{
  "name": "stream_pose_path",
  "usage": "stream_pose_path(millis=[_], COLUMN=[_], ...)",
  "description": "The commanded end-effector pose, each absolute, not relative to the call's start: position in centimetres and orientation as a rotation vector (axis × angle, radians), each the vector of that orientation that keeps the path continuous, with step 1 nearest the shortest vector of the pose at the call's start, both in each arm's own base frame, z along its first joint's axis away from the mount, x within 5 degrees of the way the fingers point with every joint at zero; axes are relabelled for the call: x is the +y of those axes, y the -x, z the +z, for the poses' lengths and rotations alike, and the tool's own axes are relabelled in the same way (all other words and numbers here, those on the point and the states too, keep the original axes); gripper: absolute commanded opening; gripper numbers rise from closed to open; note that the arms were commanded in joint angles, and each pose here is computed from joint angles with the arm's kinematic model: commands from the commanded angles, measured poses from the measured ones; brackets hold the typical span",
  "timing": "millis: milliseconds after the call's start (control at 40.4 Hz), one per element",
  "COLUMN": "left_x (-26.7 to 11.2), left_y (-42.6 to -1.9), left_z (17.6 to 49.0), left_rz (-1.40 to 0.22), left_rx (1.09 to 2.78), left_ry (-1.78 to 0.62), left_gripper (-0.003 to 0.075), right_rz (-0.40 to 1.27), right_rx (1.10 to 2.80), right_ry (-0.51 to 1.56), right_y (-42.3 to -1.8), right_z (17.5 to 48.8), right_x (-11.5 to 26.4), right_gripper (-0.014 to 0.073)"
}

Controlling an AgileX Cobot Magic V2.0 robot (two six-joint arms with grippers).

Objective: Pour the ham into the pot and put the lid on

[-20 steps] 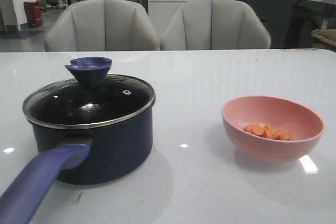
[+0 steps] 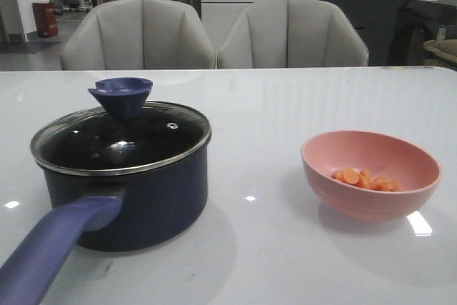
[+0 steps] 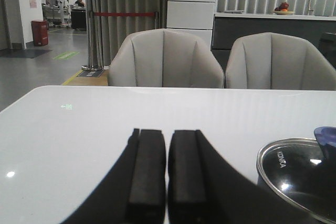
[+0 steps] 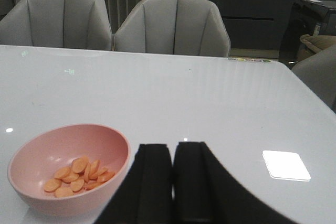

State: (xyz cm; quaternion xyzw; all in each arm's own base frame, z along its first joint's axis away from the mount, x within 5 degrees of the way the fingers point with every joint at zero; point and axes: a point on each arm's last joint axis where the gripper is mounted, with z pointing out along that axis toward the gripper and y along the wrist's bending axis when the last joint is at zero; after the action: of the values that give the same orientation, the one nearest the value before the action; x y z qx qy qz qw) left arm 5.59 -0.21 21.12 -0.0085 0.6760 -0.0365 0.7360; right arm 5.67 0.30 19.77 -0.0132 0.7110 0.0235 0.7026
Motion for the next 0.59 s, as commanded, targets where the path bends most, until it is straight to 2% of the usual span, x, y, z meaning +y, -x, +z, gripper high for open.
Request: stream_pose_path(millis=[0, 223, 471, 570], left_x=[-0.2, -0.2, -0.1, -0.1], left_y=[-5.6, -5.5, -4.8, -4.4], left_z=[20.8, 20.9, 23.7, 25.3], left_rz=[-0.089, -0.088, -0.091, -0.092], left_rx=[1.429, 1.415, 1.140, 1.113], left_ry=[0.028, 0.027, 0.026, 0.026], left_gripper=[0.0124, 0.0124, 0.0124, 0.0124], right_rz=[0.043, 0.043, 0.043, 0.043], right_rx=[1.492, 1.492, 1.492, 1.492], right_ry=[0.029, 0.029, 0.029, 0.029], right_y=[-5.6, -5.6, -5.6, -5.6], right_z=[20.2, 20.2, 20.2, 20.2], right_x=[0.3, 0.3, 0.3, 0.3], right_gripper=[0.0162, 0.0162, 0.0162, 0.0162])
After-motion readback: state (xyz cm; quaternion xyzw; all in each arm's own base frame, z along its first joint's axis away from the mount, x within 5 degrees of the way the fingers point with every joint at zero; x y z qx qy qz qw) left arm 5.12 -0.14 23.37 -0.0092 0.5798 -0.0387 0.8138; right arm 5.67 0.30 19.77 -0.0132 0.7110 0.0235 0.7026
